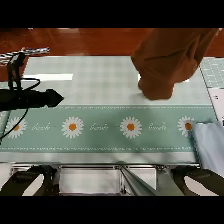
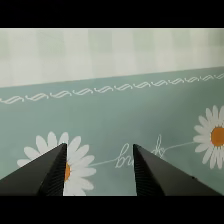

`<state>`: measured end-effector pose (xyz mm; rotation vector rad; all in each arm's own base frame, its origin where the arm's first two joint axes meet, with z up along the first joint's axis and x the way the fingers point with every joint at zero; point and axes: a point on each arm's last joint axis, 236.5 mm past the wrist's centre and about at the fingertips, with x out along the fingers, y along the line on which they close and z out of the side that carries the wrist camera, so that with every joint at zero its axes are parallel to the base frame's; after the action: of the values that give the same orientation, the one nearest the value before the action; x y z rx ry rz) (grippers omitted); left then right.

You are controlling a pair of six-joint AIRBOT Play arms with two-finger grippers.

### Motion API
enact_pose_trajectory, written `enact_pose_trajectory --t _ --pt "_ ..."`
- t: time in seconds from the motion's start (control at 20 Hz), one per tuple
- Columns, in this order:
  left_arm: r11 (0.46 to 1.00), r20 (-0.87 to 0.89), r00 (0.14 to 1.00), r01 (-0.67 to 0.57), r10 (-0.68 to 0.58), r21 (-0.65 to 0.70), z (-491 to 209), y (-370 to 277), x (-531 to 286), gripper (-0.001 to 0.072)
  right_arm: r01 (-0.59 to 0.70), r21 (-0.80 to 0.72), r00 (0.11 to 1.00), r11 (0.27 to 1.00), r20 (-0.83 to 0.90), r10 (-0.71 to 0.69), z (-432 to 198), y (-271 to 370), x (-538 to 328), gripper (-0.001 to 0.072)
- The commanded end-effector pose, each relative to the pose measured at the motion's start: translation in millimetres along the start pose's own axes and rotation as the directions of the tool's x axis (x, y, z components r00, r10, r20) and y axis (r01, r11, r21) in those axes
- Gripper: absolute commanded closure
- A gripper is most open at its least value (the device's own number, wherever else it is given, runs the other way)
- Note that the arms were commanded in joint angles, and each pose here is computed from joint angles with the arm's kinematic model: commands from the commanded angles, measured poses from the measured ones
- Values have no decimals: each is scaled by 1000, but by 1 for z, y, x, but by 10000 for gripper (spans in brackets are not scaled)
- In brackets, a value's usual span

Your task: Fold the shirts.

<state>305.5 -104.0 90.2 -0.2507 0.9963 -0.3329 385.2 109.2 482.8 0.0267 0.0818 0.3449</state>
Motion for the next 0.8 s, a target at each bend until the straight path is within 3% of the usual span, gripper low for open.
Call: enact_pose_trajectory --t 0.0,0.35,0.75 --pt "1000 60 998 -6 6 -3 10 3 4 197 -141 0 990 990 -27 141 -4 57 -13 690" --pt "1000 90 996 -30 29 7 18 8 3 198 -385 94 827 918 -406 389 -141 178 22 690" --pt "999 24 999 -32 32 -14 2 14 9 198 -253 384 557 888 -693 458 -382 239 93 689"
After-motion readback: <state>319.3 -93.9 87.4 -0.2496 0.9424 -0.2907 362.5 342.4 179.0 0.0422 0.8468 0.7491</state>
